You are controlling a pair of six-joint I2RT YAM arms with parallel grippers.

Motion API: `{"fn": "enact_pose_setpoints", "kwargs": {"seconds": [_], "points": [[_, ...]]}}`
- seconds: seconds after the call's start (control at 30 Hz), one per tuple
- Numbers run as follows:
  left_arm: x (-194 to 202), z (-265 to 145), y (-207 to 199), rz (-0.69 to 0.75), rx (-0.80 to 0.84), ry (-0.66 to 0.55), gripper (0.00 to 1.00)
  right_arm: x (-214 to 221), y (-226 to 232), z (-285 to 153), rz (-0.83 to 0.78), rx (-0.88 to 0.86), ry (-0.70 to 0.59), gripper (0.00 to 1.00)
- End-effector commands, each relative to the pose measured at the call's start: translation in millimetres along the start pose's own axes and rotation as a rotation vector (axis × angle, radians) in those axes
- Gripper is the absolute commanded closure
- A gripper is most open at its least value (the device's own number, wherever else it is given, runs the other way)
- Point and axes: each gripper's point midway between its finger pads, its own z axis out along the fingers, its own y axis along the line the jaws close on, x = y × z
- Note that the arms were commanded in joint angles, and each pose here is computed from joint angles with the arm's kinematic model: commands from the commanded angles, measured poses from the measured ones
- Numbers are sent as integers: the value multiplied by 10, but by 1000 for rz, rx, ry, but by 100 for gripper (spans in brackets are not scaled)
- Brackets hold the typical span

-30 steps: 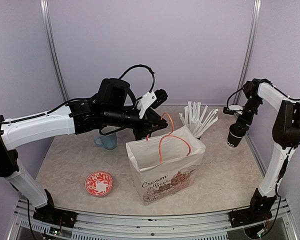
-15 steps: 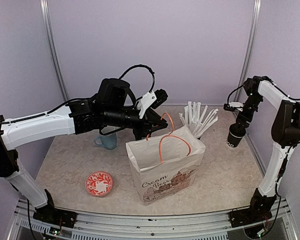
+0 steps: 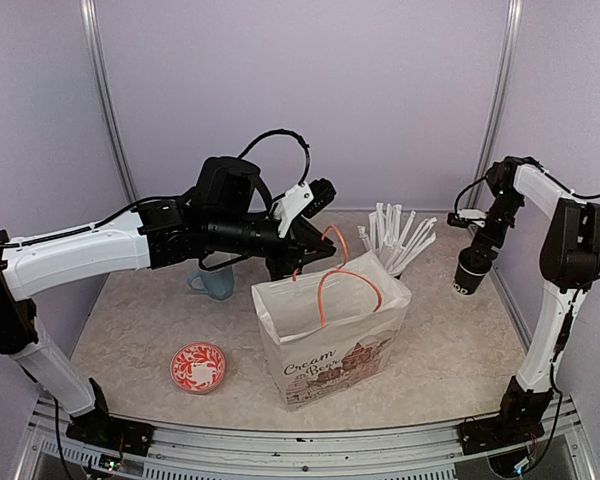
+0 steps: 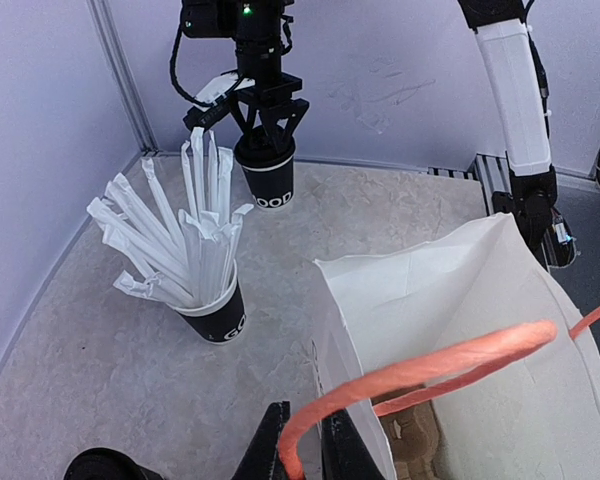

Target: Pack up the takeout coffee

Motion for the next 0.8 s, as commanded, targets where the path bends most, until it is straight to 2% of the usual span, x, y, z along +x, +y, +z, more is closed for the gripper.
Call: {"fn": "enact_pose_setpoints", "kwargs": {"seconds": [0.0, 0.17, 0.37, 0.47, 0.77], "points": [[140, 78, -31, -2, 20, 35, 88, 77, 66, 56, 14, -54, 12, 18], [152, 83, -32, -3, 21, 39, 87, 121, 101, 97, 19, -64, 29, 23], [155, 86, -29, -5, 22, 40, 87, 191, 167, 155, 18, -64, 44, 22], [147, 85, -33, -4, 22, 38, 87, 205, 204, 141, 25, -68, 43, 29], [142, 82, -23, -5, 18, 36, 87, 61, 322, -465, 57, 51, -106, 45]]}}
